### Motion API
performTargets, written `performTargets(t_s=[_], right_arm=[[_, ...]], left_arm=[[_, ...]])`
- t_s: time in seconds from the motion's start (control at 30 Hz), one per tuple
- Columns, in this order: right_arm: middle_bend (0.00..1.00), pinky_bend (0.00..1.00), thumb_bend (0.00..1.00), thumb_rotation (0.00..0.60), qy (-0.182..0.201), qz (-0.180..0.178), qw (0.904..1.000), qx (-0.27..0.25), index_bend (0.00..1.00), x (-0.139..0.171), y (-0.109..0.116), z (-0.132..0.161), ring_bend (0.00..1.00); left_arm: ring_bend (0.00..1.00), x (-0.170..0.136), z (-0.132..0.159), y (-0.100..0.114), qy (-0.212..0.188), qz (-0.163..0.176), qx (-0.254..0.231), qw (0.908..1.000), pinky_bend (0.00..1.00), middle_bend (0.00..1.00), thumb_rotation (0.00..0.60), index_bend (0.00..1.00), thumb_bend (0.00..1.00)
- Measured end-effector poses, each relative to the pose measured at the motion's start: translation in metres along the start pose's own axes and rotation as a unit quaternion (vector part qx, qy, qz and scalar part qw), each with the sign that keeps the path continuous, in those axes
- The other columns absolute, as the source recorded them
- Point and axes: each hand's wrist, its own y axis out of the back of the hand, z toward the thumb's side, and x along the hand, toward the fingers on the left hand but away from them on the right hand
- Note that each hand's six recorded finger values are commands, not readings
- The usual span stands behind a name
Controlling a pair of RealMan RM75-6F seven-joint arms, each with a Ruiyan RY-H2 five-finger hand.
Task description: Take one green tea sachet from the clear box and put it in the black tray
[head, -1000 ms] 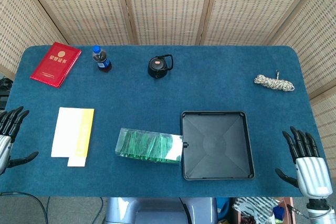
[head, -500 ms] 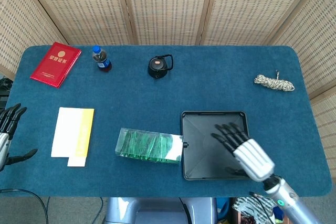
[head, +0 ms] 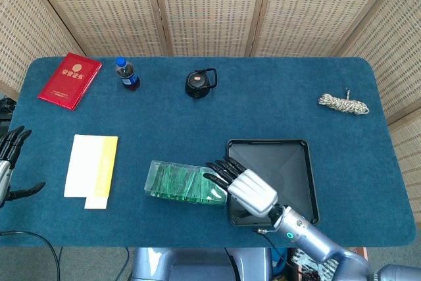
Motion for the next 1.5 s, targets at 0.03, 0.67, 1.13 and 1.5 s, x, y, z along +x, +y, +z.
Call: performTargets(t_s=[0.03,0.67,1.13,1.5], right_arm=[[0.07,0.00,0.16,0.600,0.002,0.001,1.0000,0.001,0.12,-0.009,-0.002,0.005,0.00],[0.07,0.00,0.16,0.600,0.009,0.022,0.9992,0.031,0.12,-0.072,-0.029,0.045,0.00],[0.08,0.00,0.19,0.600,-0.020,0.020,0.9969,0.074,0.15,-0.080,-0.031,0.026,0.00],[0.09,0.00,0.40,0.600,-0.026,0.009,0.9934,0.112,0.17,-0.076,-0.027,0.016,0.00]], left_arm=[[0.00,0.000,-0.001,0.000,0.001,0.000,0.000,1.0000,0.00,0.00,0.600,0.00,0.10],[0.00,0.004,-0.008,0.004,0.012,0.002,-0.013,0.9999,0.00,0.00,0.600,0.00,0.10],[0.00,0.005,-0.012,0.007,0.018,0.005,-0.020,0.9996,0.00,0.00,0.600,0.00,0.10],[0.00,0.005,-0.012,0.008,0.017,0.004,-0.022,0.9996,0.00,0.00,0.600,0.00,0.10]])
